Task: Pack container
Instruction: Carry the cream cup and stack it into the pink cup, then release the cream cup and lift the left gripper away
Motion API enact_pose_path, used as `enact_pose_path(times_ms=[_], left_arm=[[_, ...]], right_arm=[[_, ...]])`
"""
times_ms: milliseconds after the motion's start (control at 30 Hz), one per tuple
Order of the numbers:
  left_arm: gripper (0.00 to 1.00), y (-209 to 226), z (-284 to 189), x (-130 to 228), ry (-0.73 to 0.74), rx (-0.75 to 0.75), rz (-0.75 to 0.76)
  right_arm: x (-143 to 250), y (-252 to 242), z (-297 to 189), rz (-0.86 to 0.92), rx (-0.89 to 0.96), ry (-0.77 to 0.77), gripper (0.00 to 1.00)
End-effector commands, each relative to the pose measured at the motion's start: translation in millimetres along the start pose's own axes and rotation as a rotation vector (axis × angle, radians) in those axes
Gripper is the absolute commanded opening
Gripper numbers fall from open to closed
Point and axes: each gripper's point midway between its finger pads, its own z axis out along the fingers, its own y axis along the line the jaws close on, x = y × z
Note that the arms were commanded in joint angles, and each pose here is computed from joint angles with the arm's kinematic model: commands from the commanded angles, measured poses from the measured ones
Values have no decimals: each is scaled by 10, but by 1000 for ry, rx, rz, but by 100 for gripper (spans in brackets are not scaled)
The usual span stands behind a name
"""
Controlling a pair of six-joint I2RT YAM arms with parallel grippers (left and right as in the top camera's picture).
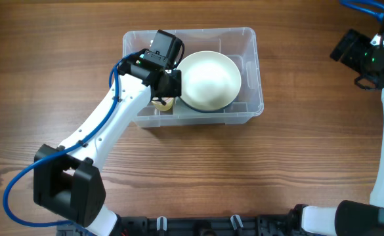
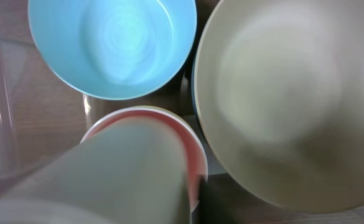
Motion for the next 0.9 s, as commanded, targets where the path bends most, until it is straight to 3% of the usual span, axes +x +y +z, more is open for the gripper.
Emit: enact_pose_path(times_ms=[0,67,300,433,533,700,867], left_arm=[[61,-42,2,-5,5,24,-8],[67,-70,-8,-10,4,40,-8],[69,166,-418,-258,-122,56,-78],[75,769,-921,-504,-279,5,-239],[98,1268,-1237,-571,-372,-58,-345],[100,2030,-1678,-509,-486,-152,-519],[100,2321,-1760,-380,-484,-202,-590]], right_arm=[[3,7,17,8,-4,4,100],[3,7,17,8,-4,4,100],[4,7,17,9,-3,4,100],[3,7,17,8,-4,4,100],[3,7,17,8,-4,4,100],[3,7,17,8,-4,4,100],[3,7,17,8,-4,4,100]])
